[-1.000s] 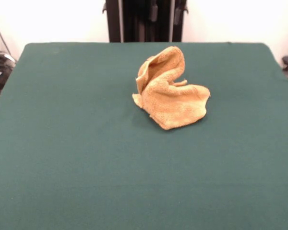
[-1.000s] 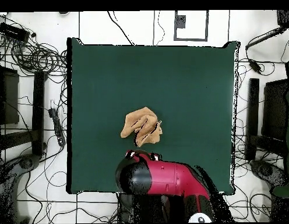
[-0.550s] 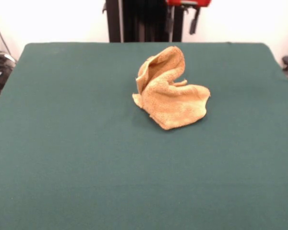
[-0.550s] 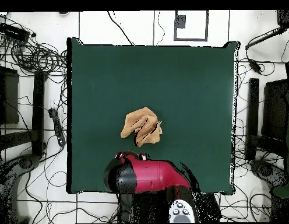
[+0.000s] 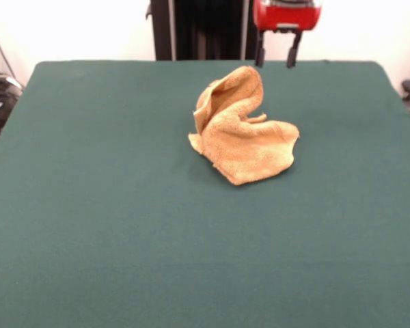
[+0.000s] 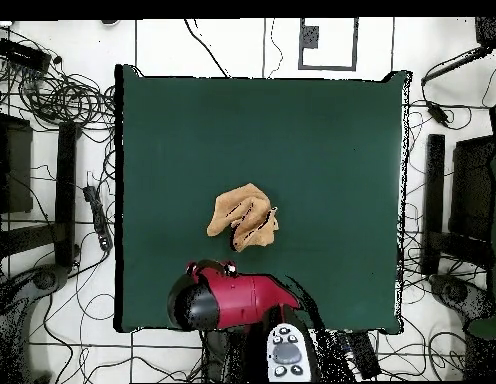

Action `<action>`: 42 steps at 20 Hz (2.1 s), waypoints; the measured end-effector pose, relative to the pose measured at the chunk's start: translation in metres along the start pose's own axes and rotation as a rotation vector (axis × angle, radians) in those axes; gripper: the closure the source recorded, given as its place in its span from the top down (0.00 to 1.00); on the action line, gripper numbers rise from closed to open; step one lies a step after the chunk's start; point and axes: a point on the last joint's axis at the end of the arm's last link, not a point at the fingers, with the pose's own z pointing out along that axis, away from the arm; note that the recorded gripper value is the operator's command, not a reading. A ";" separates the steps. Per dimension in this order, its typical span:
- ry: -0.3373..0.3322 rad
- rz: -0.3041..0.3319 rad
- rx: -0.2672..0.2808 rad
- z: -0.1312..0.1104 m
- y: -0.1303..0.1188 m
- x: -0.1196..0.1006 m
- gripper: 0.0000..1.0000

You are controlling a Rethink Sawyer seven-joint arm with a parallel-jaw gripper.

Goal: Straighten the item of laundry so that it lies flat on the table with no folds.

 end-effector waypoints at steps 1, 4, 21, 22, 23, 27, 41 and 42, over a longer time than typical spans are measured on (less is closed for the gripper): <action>0.005 -0.001 -0.001 0.003 0.001 0.002 1.00; 0.038 -0.003 -0.005 0.018 0.000 0.013 1.00; 0.128 -0.003 -0.011 0.049 -0.019 0.041 1.00; 0.124 -0.003 -0.009 0.046 -0.019 0.039 1.00; 0.121 -0.003 -0.007 0.043 -0.020 0.037 1.00; 0.109 -0.002 0.001 0.032 -0.022 0.030 1.00; 0.088 -0.001 0.005 0.024 -0.024 0.023 1.00; 0.089 -0.002 0.005 0.024 -0.023 0.023 1.00</action>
